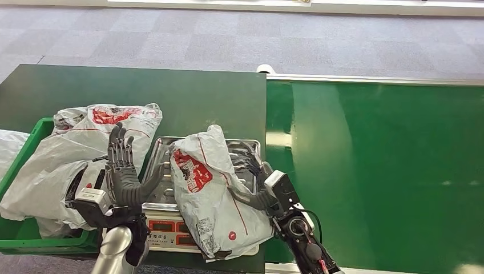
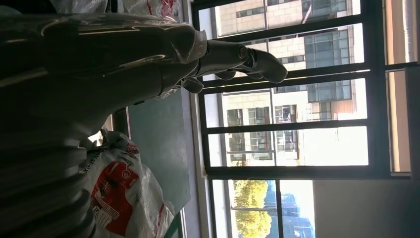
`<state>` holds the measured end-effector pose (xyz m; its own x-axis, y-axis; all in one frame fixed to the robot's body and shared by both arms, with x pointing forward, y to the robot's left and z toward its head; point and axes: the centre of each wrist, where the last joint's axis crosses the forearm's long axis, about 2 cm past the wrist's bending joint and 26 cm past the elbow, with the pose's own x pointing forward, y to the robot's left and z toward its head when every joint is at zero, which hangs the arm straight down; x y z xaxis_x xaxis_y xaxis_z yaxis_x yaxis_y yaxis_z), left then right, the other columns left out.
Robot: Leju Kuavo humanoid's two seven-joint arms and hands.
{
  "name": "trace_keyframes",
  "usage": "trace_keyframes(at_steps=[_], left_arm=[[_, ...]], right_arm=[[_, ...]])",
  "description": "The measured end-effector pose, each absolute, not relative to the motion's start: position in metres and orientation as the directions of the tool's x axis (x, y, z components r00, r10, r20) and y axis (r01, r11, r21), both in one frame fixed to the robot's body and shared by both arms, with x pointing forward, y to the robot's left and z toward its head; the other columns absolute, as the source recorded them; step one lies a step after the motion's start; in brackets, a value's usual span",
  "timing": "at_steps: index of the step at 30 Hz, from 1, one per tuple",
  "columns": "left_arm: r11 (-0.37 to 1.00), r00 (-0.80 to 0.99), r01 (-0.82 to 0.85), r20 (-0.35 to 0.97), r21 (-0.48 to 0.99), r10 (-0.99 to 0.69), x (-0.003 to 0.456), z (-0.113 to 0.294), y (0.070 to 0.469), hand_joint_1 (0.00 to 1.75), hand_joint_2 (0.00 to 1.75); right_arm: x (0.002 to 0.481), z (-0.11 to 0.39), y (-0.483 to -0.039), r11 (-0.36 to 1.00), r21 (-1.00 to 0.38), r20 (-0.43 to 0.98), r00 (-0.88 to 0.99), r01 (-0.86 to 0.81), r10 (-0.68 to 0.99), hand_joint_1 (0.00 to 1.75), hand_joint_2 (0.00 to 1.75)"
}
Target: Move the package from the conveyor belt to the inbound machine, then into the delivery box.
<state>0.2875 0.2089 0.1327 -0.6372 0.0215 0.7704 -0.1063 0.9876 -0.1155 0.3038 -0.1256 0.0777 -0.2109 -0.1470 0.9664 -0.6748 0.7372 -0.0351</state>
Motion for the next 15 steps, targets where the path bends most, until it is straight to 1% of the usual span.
trace_keyframes(at_steps=[6, 10, 14, 15], left_arm=[[0.988, -0.637, -0.105, 0.771, -0.115, 0.022, 0.287, 0.133, 0.209, 0.0, 1.75], [0.988, -0.637, -0.099, 0.77, -0.115, 0.026, 0.287, 0.133, 0.209, 0.0, 1.75], [0.99, -0.638, -0.083, 0.769, -0.111, 0.033, 0.287, 0.132, 0.208, 0.0, 1.75], [0.991, -0.639, -0.081, 0.769, -0.109, 0.032, 0.287, 0.132, 0.208, 0.0, 1.75]], right_arm=[[0.302, 0.082, -0.133, 0.749, -0.037, 0.956, -0.241, -0.661, -0.166, 0.0, 1.75], [0.301, 0.084, -0.135, 0.762, -0.043, 0.945, -0.273, -0.646, -0.179, 0.0, 0.0], [0.297, 0.092, -0.137, 0.792, -0.054, 0.916, -0.346, -0.608, -0.203, 0.0, 1.75], [0.296, 0.094, -0.138, 0.801, -0.056, 0.909, -0.363, -0.596, -0.206, 0.0, 1.75]])
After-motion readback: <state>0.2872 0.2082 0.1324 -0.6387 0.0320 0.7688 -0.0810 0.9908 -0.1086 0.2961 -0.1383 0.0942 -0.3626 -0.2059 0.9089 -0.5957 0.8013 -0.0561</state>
